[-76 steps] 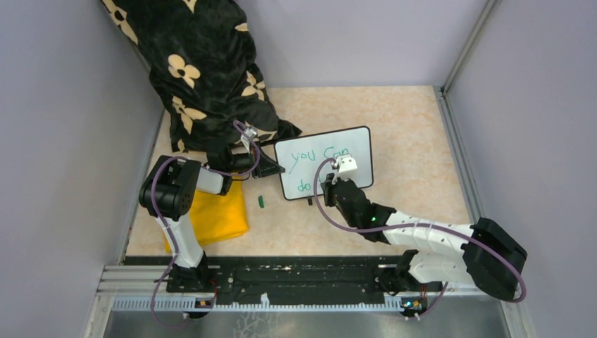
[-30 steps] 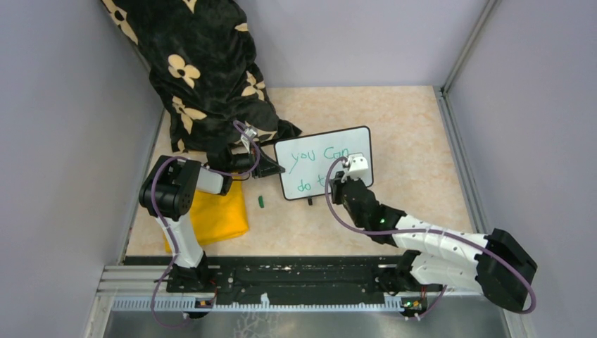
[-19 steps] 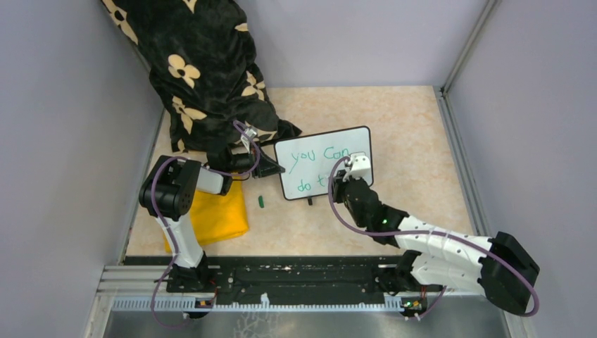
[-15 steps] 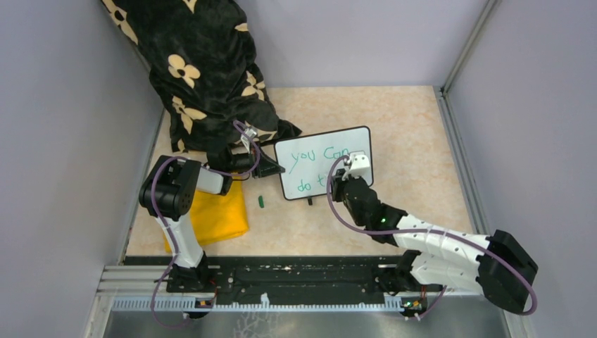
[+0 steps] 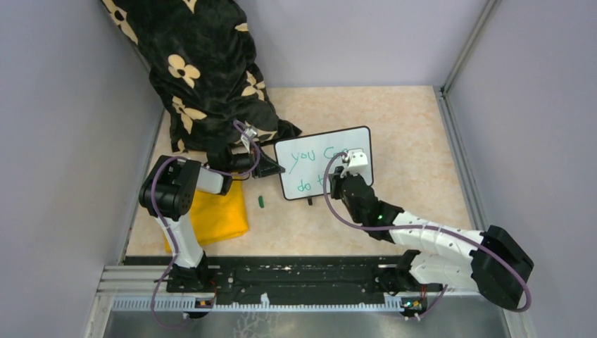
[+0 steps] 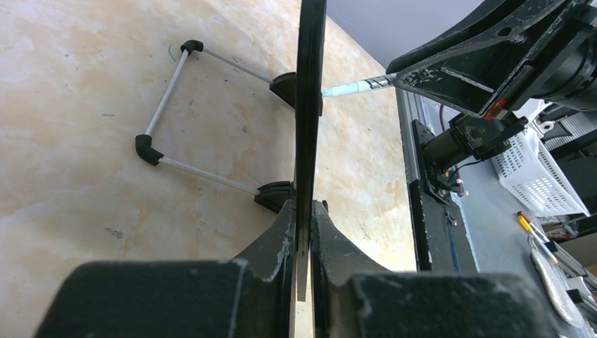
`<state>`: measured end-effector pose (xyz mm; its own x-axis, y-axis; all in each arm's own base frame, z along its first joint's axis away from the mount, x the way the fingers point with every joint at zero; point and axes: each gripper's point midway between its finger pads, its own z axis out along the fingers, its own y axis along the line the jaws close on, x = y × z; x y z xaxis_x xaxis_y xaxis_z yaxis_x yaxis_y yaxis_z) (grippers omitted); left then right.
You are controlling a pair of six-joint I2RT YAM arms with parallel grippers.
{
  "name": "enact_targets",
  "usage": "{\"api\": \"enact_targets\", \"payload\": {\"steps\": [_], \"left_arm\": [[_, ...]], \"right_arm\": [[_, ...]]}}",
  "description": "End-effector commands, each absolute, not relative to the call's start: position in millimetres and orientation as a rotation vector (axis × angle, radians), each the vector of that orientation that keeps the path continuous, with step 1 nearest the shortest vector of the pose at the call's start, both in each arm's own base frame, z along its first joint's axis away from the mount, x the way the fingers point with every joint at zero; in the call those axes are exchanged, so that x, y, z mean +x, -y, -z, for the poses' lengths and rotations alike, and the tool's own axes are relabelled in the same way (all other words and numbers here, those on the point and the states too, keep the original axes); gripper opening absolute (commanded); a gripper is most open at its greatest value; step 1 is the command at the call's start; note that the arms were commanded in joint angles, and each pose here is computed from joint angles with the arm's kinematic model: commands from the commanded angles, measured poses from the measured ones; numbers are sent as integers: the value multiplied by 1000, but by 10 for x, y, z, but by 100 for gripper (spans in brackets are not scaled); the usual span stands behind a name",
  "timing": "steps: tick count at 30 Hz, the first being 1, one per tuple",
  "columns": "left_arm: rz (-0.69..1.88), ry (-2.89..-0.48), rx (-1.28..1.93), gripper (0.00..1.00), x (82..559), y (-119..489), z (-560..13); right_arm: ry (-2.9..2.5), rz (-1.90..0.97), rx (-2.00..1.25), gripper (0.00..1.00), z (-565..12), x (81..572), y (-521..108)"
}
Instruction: Write a sentence on the whiteboard
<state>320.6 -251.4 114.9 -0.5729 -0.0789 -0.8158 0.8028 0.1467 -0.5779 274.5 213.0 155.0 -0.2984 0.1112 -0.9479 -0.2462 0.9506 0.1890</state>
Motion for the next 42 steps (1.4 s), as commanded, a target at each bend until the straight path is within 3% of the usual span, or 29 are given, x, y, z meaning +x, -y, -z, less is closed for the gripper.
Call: {"api": "enact_targets", "payload": {"steps": [1, 42], "left_arm": [[1553, -1818, 652, 0, 3120, 2567, -854], [1555, -1825, 650, 0, 3115, 2570, -837]], "right_arm": [[-1788, -406, -62, 0, -1789, 2835, -2213], [-1926, -375, -80, 0, -1222, 2571, -1991]]}}
